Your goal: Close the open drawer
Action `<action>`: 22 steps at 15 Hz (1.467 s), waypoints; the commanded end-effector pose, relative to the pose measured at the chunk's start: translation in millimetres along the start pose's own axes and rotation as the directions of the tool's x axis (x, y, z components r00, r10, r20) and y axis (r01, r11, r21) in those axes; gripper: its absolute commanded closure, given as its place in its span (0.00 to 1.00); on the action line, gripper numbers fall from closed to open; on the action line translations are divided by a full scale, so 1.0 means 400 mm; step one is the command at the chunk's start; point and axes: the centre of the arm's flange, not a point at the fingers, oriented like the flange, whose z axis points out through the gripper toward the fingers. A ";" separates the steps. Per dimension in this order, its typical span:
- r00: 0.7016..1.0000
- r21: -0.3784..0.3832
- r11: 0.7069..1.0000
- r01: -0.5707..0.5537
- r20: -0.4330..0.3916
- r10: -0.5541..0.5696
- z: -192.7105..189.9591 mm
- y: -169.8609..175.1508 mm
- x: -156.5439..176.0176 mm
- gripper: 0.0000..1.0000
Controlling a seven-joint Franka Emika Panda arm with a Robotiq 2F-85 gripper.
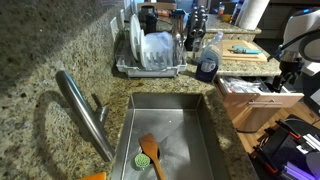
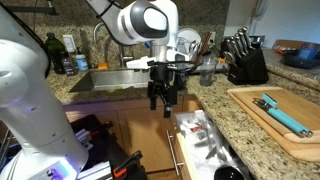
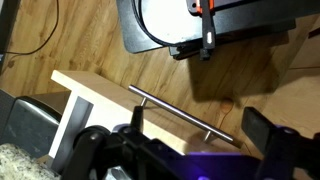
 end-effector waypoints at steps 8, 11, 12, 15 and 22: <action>0.997 -0.096 0.995 0.002 0.074 0.005 0.124 -0.041 0.011 0.00; 0.997 -0.141 0.989 -0.040 0.060 0.049 0.179 -0.033 0.020 0.00; 0.997 -0.122 0.992 -0.017 0.068 0.026 0.124 -0.042 -0.001 0.00; 0.997 -0.126 0.992 -0.018 0.073 0.028 0.134 -0.047 0.003 0.00; 0.969 -0.109 0.981 -0.161 0.172 0.178 0.285 -0.063 0.061 0.00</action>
